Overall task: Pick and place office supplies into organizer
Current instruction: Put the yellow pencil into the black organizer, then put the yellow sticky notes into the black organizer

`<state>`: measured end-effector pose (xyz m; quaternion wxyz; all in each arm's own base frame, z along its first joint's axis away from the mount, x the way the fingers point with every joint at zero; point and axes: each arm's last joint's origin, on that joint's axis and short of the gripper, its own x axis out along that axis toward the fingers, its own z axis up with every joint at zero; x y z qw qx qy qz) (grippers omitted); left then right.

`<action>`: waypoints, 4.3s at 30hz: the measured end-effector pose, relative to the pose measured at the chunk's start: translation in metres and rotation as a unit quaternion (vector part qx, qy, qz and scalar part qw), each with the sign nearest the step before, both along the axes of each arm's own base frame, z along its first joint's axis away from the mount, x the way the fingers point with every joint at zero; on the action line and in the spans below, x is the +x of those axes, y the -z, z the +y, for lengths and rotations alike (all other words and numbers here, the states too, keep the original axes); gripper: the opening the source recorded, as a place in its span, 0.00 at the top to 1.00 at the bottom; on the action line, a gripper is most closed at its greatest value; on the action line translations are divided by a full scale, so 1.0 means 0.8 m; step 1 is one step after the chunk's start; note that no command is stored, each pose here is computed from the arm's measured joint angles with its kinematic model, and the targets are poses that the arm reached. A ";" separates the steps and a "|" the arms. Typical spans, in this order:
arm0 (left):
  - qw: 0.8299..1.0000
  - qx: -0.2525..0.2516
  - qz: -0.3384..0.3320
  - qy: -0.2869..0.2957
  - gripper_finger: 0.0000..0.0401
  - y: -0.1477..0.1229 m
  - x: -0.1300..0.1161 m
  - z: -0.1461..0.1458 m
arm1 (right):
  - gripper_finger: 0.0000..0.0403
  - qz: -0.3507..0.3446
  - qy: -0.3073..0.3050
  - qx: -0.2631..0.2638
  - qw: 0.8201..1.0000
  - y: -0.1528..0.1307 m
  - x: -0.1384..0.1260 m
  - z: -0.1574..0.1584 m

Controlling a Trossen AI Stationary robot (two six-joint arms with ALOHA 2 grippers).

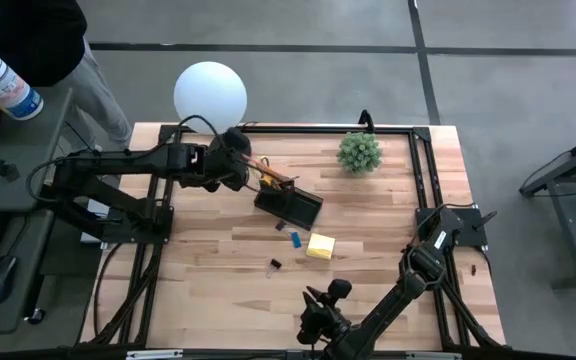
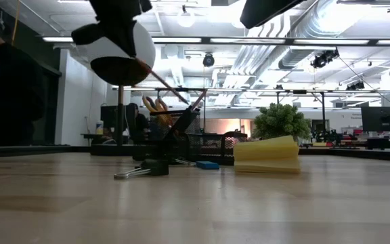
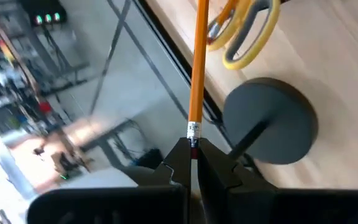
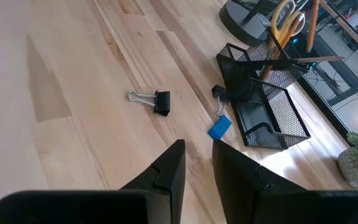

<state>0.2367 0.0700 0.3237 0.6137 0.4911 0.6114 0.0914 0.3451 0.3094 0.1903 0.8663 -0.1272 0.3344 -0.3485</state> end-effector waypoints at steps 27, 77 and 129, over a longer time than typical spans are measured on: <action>0.984 -0.005 0.157 0.084 1.00 0.061 0.072 -0.001 | 0.81 -0.006 -0.002 -0.005 1.000 0.000 0.000 0.000; 0.913 -0.319 -0.203 -0.156 0.94 0.025 0.038 -0.042 | 0.81 0.042 0.028 -0.011 0.999 0.025 0.008 -0.023; 0.860 -0.400 -0.290 -0.129 0.98 0.209 -0.002 -0.172 | 0.51 0.205 -0.032 0.295 0.933 -0.026 0.020 -0.260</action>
